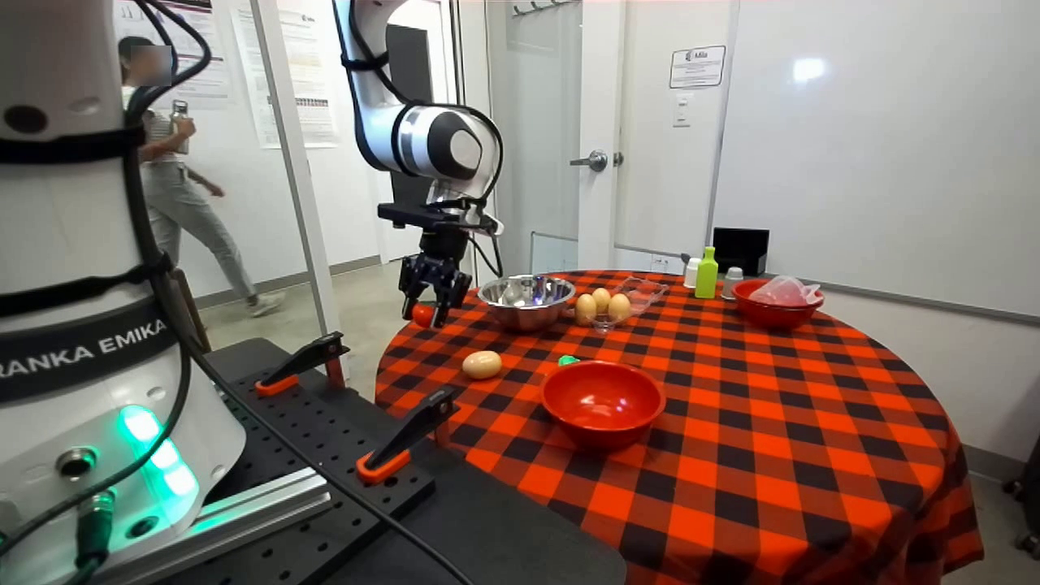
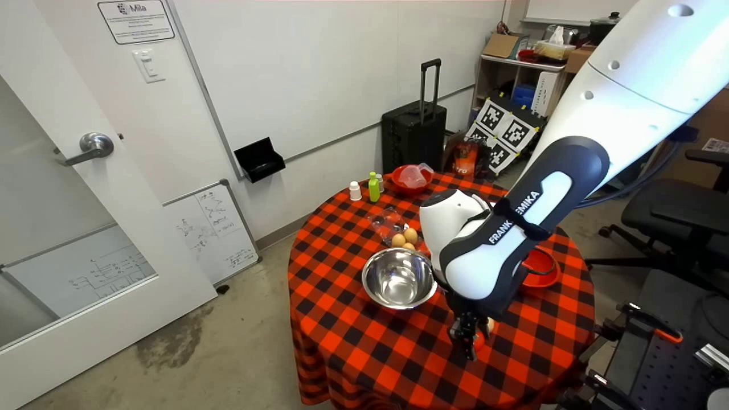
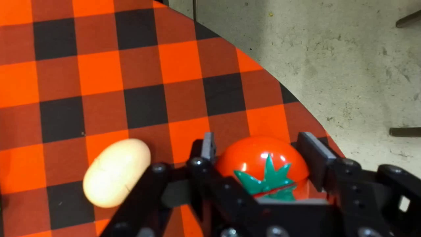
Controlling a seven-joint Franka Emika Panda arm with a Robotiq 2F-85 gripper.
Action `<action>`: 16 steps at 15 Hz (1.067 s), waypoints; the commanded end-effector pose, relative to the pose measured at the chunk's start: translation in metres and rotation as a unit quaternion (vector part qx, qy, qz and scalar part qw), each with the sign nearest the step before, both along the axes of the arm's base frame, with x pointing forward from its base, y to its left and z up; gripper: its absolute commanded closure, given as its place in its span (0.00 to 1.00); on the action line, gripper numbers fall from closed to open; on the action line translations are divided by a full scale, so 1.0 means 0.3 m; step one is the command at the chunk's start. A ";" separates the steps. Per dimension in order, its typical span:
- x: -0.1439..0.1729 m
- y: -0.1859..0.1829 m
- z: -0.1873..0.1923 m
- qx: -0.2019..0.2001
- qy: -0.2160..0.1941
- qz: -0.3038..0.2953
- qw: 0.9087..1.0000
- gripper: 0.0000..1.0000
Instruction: Remove the tomato from the bowl and put it on the table
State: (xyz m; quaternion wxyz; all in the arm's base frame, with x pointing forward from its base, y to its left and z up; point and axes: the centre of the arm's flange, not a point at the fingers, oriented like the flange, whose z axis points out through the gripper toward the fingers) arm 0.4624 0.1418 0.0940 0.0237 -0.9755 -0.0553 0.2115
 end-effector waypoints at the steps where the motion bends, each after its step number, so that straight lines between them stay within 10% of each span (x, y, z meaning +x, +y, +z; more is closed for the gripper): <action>1: -0.022 -0.001 -0.053 -0.001 -0.005 -0.002 1.000 0.62; 16: 0.149 -0.033 -0.232 -0.012 0.000 -0.031 0.999 0.61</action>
